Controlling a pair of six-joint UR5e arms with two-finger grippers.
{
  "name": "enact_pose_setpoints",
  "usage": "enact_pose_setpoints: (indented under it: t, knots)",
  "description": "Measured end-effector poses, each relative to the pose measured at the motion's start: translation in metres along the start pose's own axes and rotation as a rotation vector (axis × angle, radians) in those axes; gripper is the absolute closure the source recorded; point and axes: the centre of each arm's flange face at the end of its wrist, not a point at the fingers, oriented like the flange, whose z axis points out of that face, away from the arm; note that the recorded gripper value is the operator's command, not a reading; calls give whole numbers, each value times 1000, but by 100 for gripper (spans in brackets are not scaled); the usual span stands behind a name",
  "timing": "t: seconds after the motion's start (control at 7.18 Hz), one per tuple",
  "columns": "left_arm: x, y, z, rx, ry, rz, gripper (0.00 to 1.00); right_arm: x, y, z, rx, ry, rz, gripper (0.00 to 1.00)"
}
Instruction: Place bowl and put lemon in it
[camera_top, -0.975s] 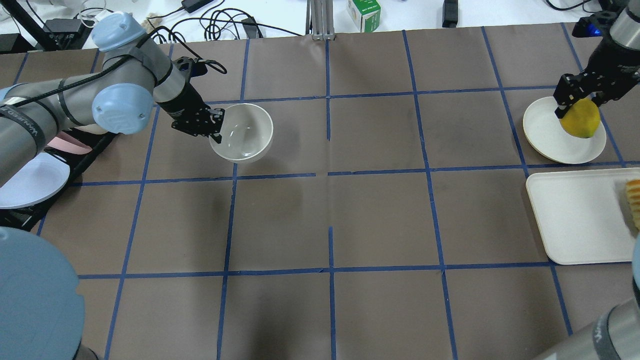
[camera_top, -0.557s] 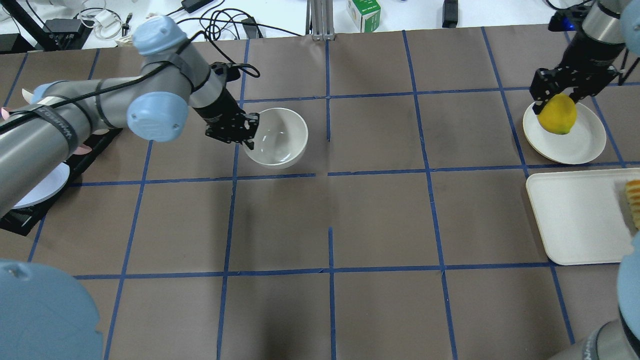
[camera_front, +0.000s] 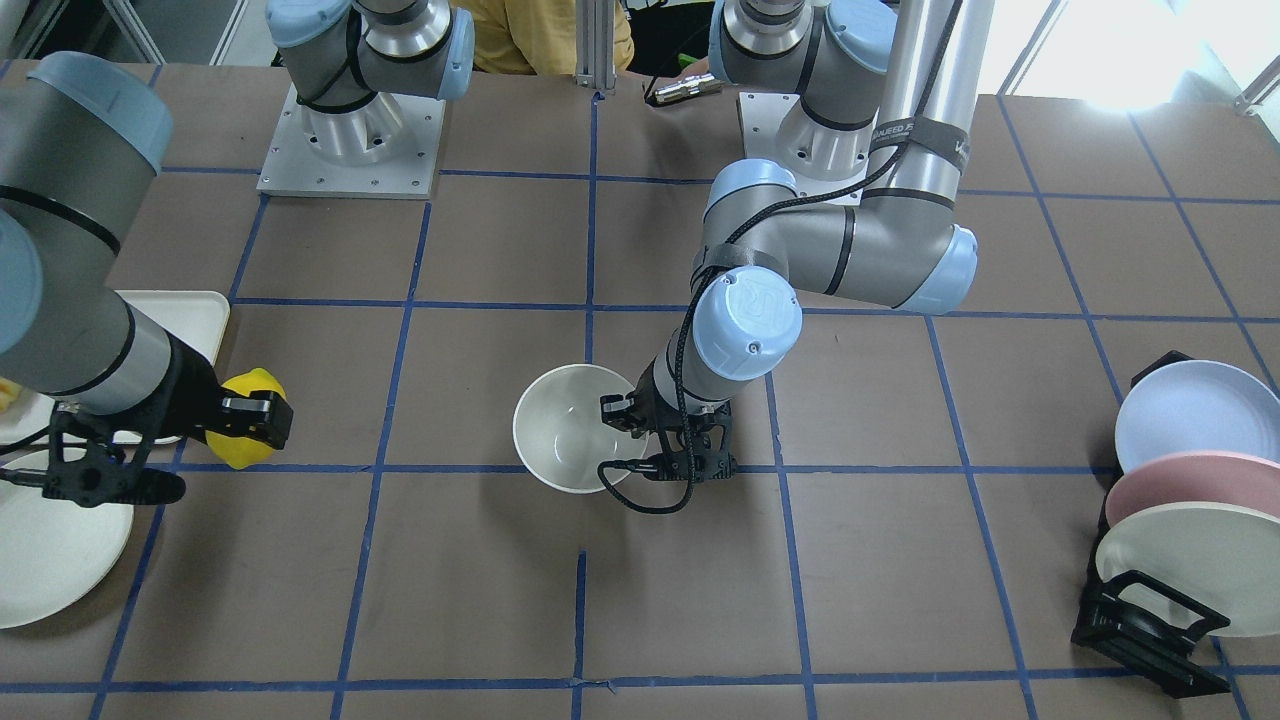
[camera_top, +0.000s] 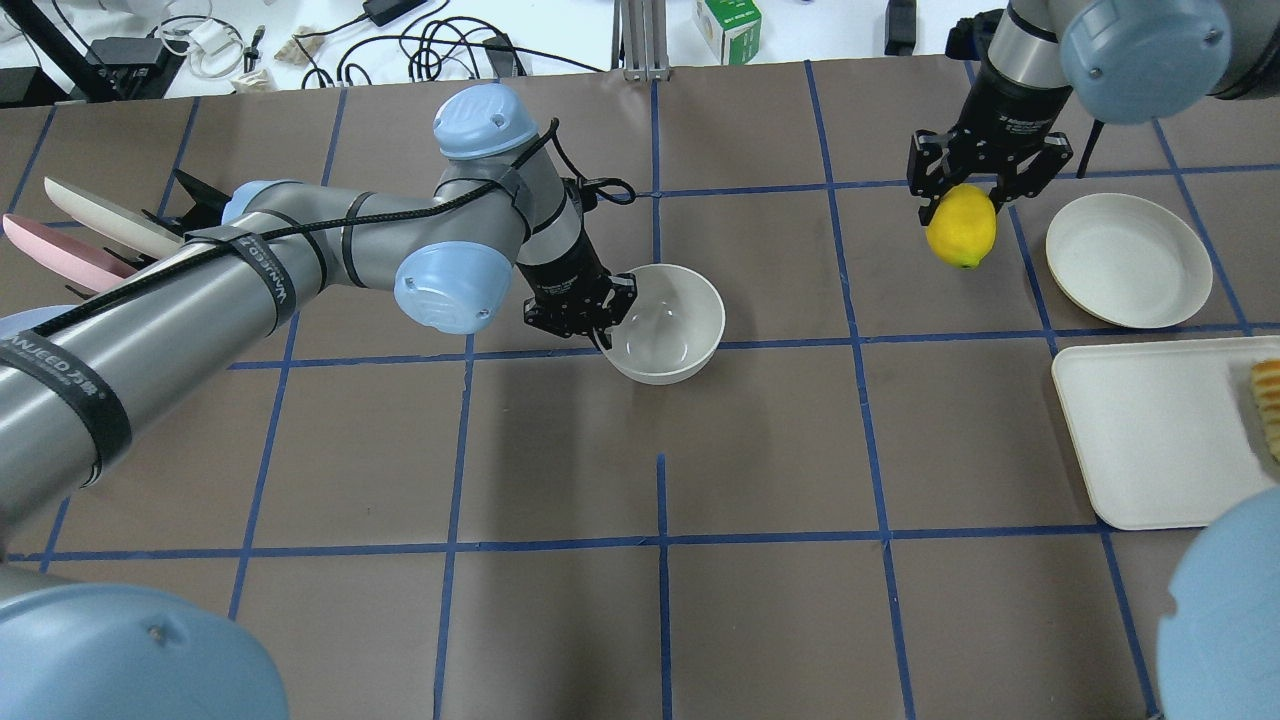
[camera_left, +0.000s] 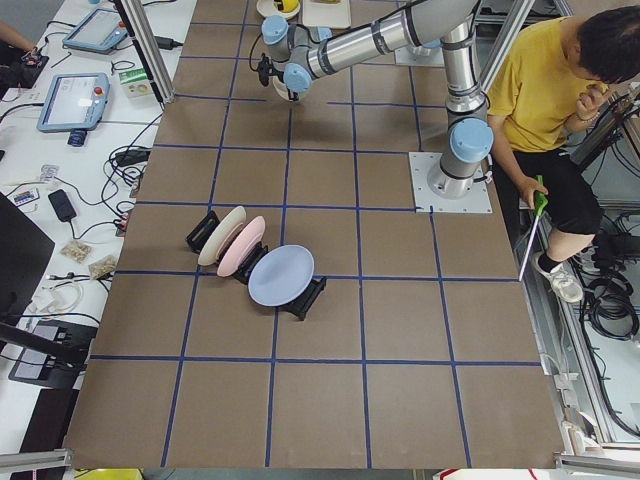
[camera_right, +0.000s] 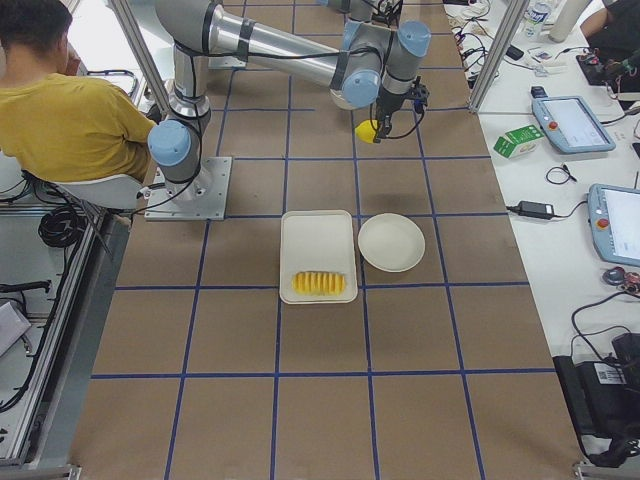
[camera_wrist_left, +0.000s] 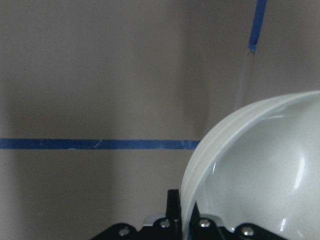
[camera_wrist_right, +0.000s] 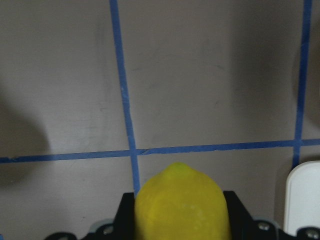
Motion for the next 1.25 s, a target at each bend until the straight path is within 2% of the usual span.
enact_pose_setpoints:
  t: [0.28,0.42,0.7,0.84,0.97,1.11,1.25]
  knots:
    - [-5,-5,12,8,-43,-2,38,-45,6,4,13,1,-17,100]
    - [-5,-7,14,13,-56,-2,22,-60,8,5,24,2,-24,100]
    - [-6,-14,-4,76,-40,4,5,-99,12,8,67,4,-50,100]
    - [-13,-17,-25,109,-27,-5,0,-119,16,10,81,3,-51,100]
    - [-34,-21,-53,129,-20,-27,0,-137,21,12,92,3,-53,100]
    - [-61,-20,-86,125,-21,-33,0,-154,26,15,99,0,-55,100]
    - [-87,-11,-121,100,-34,2,0,-173,30,22,101,-5,-47,100]
